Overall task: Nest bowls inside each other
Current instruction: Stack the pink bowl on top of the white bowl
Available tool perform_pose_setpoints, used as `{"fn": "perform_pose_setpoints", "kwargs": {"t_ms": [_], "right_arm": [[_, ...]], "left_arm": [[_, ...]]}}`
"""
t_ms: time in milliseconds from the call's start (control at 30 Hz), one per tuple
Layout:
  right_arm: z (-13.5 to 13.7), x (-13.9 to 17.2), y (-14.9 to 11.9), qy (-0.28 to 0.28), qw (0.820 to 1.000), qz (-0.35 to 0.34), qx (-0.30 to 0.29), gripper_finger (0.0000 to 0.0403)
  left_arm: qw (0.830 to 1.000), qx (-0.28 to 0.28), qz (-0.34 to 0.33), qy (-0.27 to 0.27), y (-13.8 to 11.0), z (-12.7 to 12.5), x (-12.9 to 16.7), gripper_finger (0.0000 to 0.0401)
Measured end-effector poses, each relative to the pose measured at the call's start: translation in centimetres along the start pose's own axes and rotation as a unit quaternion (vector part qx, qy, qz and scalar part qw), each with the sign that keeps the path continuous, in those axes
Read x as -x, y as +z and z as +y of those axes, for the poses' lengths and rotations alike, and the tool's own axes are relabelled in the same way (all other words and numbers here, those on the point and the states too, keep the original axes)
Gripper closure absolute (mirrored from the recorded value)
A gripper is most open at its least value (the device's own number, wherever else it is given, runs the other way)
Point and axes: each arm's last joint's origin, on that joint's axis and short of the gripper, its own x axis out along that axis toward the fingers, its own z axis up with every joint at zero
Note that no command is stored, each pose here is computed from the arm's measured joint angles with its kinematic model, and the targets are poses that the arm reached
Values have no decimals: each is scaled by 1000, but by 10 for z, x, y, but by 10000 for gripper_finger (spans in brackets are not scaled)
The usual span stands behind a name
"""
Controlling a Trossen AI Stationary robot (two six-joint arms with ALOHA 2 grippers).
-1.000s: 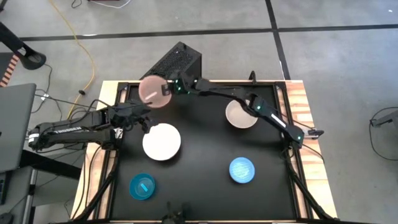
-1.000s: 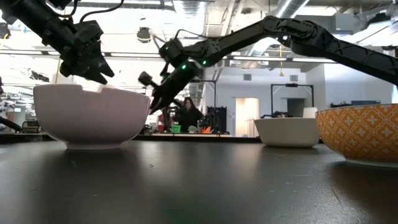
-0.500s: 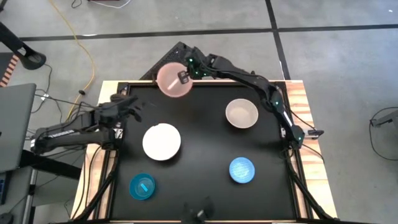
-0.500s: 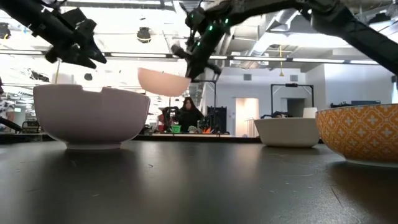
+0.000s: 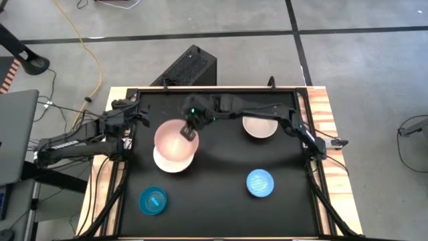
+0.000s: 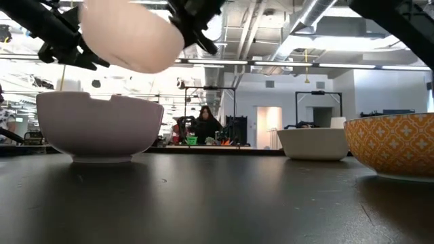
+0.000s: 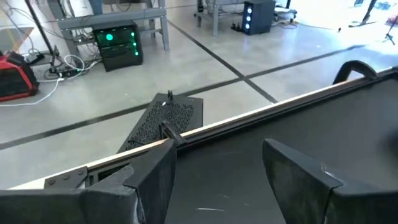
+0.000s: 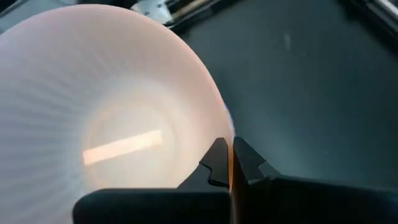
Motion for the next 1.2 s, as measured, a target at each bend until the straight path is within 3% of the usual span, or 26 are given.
{"fn": "perform_pose_setpoints", "kwargs": {"t_ms": [200, 300, 433, 700, 933, 1200], "right_arm": [[24, -6, -11, -4, 1000, -23, 11, 403], [28, -22, -20, -34, 998, -48, 8, 403], [27, -44, -31, -33, 997, -74, -4, 403], [9, -72, -55, -50, 996, -49, -46, 403], [6, -80, -63, -52, 997, -44, -43, 397], [12, -79, -61, -40, 997, -62, -21, 353]], "left_arm": [[1000, 3, -1, 16, 0, 2, -1, 173], [1000, 4, -1, 20, 0, 3, -2, 173], [1000, 4, 1, 13, 0, 2, -2, 173], [999, 36, 6, -5, 0, 1, -2, 173], [999, 44, 6, -6, 0, 1, -2, 173], [999, 52, 6, -5, 0, 1, -2, 173]]}}
